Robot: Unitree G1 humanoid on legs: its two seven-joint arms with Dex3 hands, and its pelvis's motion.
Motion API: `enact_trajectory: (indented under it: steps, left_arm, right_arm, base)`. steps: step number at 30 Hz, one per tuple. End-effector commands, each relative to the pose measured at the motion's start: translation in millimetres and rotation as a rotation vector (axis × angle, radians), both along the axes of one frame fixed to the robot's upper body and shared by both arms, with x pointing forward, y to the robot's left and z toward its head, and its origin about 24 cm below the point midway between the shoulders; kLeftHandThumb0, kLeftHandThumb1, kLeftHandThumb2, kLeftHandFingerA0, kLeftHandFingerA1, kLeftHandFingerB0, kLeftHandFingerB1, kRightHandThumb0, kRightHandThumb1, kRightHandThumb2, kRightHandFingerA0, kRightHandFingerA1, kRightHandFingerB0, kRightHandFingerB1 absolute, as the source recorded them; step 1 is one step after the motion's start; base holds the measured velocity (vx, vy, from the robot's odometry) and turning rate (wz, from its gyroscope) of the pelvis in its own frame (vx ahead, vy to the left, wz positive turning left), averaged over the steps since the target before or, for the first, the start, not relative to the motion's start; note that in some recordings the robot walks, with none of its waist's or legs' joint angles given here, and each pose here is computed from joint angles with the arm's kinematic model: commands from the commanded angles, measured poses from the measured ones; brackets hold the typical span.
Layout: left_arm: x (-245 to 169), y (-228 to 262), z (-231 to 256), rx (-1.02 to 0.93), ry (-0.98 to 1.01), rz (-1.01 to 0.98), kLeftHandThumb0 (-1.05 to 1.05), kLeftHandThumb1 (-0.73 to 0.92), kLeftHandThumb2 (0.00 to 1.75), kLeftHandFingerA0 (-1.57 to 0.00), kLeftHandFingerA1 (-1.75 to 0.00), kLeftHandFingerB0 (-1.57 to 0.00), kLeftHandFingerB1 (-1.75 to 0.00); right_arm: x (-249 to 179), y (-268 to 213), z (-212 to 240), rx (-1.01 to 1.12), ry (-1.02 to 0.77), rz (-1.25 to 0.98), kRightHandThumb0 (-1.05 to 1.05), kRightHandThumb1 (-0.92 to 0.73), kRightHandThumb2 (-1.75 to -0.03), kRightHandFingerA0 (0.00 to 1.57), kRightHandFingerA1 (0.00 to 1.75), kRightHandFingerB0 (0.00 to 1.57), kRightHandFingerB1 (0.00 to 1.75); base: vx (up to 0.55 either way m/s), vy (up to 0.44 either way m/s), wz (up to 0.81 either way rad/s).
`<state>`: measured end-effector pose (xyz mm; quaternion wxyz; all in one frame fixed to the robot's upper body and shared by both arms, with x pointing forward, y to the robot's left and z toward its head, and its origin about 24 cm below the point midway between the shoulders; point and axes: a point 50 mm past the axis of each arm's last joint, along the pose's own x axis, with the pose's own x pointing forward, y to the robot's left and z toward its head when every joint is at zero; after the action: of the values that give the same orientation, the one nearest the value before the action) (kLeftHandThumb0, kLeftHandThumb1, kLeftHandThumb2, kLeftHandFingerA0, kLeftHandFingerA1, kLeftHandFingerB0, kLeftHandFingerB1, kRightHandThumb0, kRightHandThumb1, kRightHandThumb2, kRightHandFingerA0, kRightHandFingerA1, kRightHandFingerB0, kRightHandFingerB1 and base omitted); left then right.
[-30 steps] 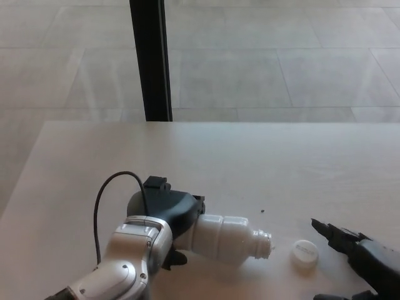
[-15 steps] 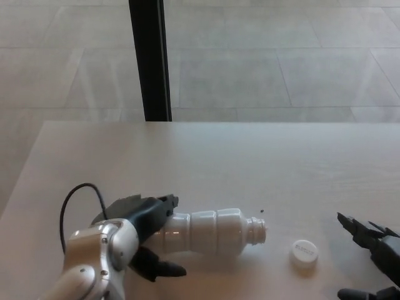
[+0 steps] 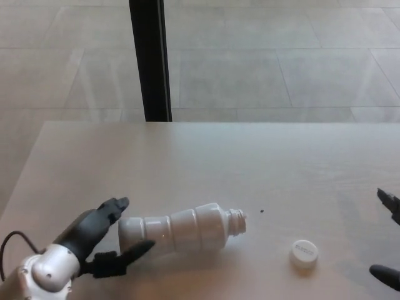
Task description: The robot uses its left hand to to lift the bottle kept on the middle of the desk and tilts it towards its right hand. It then uses its right hand to rotate its cap to open it and places the bottle and cap back on the desk
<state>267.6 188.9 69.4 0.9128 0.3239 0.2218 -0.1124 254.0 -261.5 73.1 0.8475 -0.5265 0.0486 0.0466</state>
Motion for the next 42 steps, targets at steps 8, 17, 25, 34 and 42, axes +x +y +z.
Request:
enact_trajectory:
  steps: [8,17,25,34,42]
  left_arm:
    - [-98.4,144.5,-25.6,-1.009,-0.481,0.898,-0.87,0.92,0.70,0.00,0.00,0.00,0.00]
    - [-238.9,219.2,-73.8,-1.095,-0.800,1.581,-1.04,0.88,1.09,0.00,-0.03,0.00,0.00]
    - [-336.1,247.7,-82.2,-1.048,-1.030,1.999,-0.86,0.80,1.09,0.00,-0.11,0.00,-0.11]
    - [-368.1,226.4,-99.8,-1.027,-0.853,2.177,-0.81,0.82,1.12,0.00,-0.22,0.00,-0.17]
    - [-367.3,192.7,-140.4,-0.934,-0.461,2.082,-0.69,0.92,0.73,-0.08,-0.41,0.00,-0.27]
  right_arm:
    - [-60.9,-139.6,65.2,0.448,-0.270,-0.426,-0.91,-0.55,-0.83,0.00,0.03,0.08,0.02]
    - [-133.3,-211.3,54.6,0.650,-0.543,-0.967,-0.75,-0.50,-0.79,0.00,0.09,0.09,0.25]
    - [-190.2,-236.2,10.3,0.897,-0.680,-1.364,-0.57,-0.62,-0.78,0.00,0.14,0.11,0.30]
    - [-212.9,-219.4,-55.0,1.252,-0.787,-1.566,-0.47,-0.67,-0.66,0.04,0.16,0.11,0.26]
    - [-213.2,-189.1,-101.8,1.366,-0.705,-1.666,-0.42,-0.76,-0.63,0.01,0.30,0.10,0.27]
  base:
    - [0.00,0.000,0.00]
    - [0.00,0.000,0.00]
    - [0.00,0.000,0.00]
    - [0.00,0.000,0.00]
    - [0.00,0.000,0.00]
